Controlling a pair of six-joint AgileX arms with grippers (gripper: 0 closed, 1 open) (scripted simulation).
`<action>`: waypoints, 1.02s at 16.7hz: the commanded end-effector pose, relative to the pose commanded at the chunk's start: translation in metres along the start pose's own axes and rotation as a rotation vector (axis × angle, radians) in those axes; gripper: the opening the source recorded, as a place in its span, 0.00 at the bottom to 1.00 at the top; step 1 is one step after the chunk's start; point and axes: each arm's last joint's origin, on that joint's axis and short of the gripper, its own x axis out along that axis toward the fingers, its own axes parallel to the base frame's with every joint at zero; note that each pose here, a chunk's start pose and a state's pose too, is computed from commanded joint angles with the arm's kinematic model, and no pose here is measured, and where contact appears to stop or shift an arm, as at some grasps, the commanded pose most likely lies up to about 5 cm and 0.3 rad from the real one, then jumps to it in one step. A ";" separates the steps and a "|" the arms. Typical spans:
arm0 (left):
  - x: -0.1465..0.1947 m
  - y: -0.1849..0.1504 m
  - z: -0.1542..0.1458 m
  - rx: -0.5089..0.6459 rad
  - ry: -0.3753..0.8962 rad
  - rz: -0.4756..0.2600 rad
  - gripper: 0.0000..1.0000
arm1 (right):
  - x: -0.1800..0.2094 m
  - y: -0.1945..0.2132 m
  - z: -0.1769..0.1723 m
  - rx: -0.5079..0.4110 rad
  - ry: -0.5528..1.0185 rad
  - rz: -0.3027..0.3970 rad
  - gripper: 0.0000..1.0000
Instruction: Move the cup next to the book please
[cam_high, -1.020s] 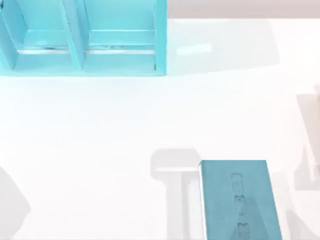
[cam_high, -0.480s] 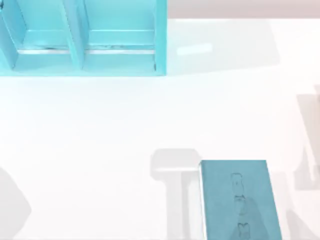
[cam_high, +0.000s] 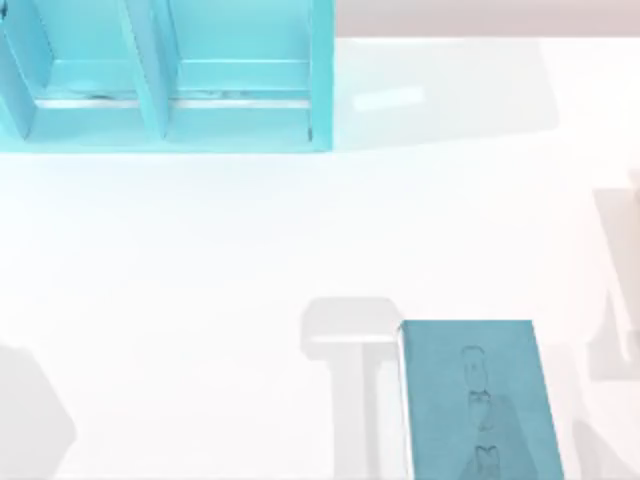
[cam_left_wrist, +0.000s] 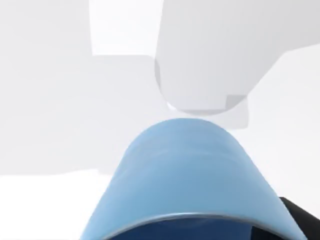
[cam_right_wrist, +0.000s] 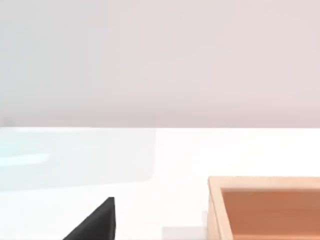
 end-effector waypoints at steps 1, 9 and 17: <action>0.000 0.000 0.000 0.000 0.000 0.000 0.00 | 0.000 0.000 0.000 0.000 0.000 0.000 1.00; -0.007 0.034 0.004 -0.083 0.033 -0.011 0.00 | 0.000 0.000 0.000 0.000 0.000 0.000 1.00; -0.023 0.145 0.078 -0.470 0.101 -0.008 0.00 | 0.000 0.000 0.000 0.000 0.000 0.000 1.00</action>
